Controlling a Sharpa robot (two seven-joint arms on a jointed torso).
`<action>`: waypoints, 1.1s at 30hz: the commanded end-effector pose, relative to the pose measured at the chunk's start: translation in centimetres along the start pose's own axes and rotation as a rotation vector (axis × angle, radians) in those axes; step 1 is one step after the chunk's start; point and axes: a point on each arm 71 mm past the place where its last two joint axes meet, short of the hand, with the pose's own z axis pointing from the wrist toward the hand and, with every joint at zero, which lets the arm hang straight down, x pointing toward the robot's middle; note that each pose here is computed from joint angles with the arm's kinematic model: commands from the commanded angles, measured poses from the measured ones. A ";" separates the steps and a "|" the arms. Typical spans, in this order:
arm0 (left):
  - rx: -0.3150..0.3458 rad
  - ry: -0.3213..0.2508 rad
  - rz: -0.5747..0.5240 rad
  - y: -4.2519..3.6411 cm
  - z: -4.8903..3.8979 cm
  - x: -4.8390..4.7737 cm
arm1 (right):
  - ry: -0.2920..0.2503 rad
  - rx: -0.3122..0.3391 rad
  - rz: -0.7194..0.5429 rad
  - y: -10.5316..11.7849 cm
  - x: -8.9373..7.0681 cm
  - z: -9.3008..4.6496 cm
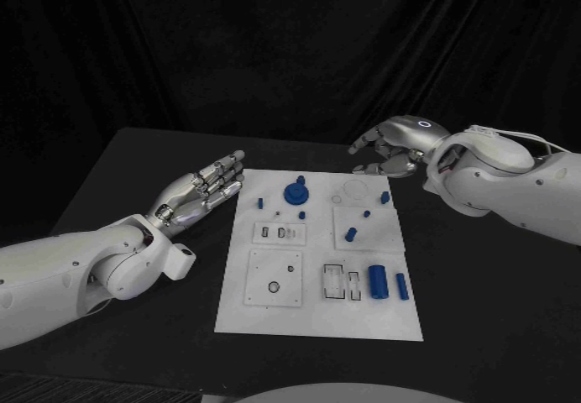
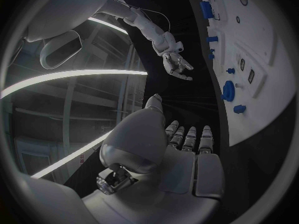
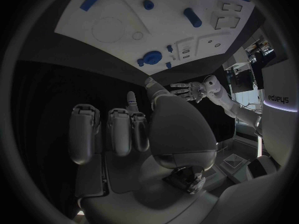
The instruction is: Assemble the parts on the task board
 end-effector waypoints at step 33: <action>0.095 0.018 -0.025 -0.21 0.07 0.48 | 0.095 0.232 -0.011 -6.2 5.0 -4.9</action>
